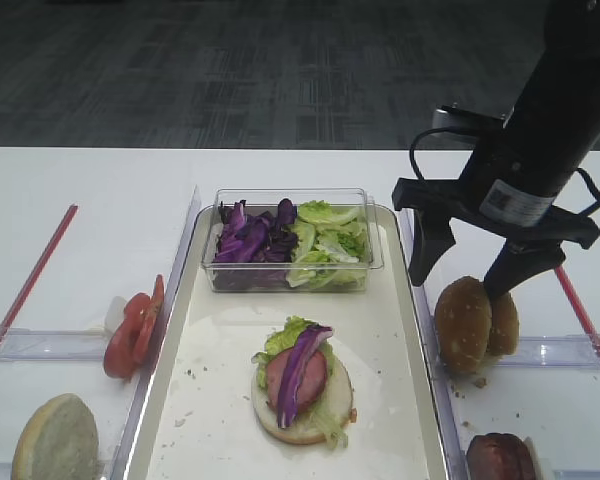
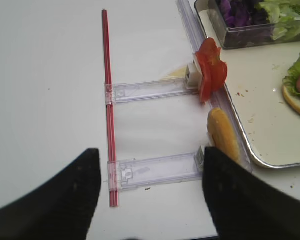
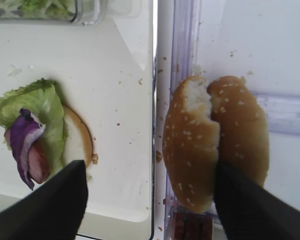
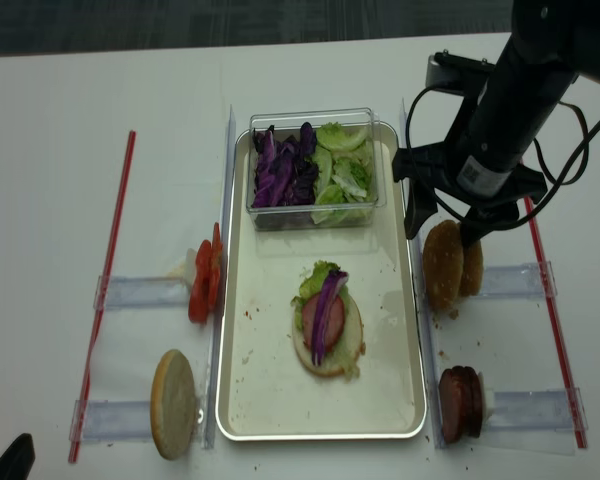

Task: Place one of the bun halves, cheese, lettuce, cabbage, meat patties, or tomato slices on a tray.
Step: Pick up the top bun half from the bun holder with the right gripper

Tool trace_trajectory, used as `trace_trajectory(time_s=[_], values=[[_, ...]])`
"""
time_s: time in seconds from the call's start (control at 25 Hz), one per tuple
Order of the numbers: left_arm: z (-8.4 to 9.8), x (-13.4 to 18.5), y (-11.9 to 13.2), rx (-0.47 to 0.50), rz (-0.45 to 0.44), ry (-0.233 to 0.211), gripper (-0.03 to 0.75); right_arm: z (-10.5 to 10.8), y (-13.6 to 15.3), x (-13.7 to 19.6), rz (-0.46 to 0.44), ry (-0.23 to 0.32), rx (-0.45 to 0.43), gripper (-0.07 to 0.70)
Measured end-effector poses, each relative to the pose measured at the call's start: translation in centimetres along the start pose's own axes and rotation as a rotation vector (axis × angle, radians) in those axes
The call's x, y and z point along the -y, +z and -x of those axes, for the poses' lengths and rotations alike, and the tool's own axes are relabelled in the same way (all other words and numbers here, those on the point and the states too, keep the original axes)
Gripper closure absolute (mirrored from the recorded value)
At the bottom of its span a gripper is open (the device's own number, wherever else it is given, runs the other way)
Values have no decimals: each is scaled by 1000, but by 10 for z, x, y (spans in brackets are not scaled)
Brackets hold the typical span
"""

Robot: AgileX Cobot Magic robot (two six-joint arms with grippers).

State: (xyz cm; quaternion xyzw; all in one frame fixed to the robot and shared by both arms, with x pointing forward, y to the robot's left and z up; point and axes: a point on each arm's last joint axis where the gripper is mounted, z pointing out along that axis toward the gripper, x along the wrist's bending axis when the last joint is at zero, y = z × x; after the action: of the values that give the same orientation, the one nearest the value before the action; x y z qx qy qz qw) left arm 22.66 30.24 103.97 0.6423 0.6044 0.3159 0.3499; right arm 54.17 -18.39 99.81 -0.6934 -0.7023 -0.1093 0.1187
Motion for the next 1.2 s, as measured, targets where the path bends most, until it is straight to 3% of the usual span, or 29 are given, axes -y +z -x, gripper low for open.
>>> trace_trajectory(time_s=[0.64, 1.2], values=[[0, 0, 0, 0, 0, 0, 294, -2, 1, -2, 15, -5, -23, 91], [0, 0, 0, 0, 0, 0, 294, 1, 20, -7, -42, 20, -28, 92]])
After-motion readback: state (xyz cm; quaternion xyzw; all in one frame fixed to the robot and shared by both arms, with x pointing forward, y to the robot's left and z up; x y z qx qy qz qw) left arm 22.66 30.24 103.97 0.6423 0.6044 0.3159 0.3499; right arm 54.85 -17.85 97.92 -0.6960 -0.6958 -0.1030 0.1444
